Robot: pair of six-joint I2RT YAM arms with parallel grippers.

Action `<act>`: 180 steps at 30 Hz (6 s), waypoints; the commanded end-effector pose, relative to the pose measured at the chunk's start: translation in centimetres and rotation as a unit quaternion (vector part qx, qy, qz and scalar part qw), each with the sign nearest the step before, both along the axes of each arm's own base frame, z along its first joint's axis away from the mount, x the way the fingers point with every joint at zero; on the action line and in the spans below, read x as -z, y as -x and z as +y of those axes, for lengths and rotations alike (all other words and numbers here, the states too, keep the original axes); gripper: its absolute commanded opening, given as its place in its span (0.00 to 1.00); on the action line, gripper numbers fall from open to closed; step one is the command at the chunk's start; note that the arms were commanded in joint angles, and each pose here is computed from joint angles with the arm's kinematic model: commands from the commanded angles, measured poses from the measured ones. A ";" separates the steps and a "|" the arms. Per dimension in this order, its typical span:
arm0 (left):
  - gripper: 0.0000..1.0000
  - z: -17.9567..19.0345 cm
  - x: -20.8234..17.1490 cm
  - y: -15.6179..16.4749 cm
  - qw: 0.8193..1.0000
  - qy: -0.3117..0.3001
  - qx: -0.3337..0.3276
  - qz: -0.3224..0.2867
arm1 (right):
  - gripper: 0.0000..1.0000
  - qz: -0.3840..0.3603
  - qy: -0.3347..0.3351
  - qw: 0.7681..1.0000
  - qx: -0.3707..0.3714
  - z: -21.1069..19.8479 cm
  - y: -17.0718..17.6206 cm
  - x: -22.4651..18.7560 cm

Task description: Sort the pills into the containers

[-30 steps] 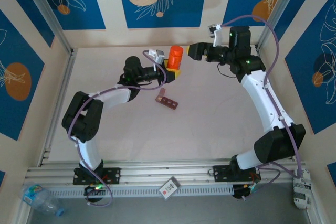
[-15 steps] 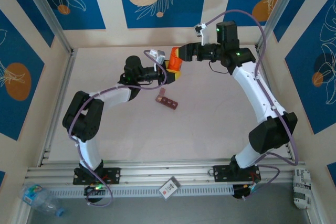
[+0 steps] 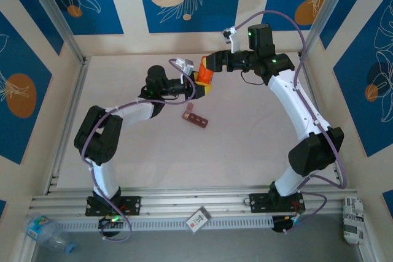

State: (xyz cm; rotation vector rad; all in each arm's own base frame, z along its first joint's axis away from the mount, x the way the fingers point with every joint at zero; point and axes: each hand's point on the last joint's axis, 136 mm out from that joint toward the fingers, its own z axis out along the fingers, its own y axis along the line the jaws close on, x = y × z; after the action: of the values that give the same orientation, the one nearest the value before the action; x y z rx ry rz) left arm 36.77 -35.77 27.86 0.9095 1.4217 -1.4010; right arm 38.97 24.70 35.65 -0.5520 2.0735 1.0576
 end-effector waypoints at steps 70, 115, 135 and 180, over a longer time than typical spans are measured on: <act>0.00 -1.7 0.4 0.9 0.996 -0.047 -0.025 -0.072 | 0.89 0.006 -0.001 1.000 -0.014 -2.8 1.9 -2.1; 0.00 -1.9 -0.7 0.4 0.996 -0.040 -0.025 -0.074 | 0.49 0.086 0.058 0.995 -0.009 -0.6 2.0 4.8; 0.00 -1.6 -2.9 -1.1 0.972 -0.068 -0.165 -0.152 | 0.46 0.142 0.070 0.973 0.165 0.1 1.4 9.2; 0.00 -1.6 -1.4 1.1 0.997 -0.039 0.015 -0.064 | 0.88 -0.005 0.026 0.999 -0.032 -2.1 2.3 -0.2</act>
State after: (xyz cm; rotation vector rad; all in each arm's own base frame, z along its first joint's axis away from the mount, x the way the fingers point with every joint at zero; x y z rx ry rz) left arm 36.01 -37.29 27.76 1.0230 1.4366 -1.2539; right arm 37.59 21.67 35.63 -0.5661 2.1047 1.0075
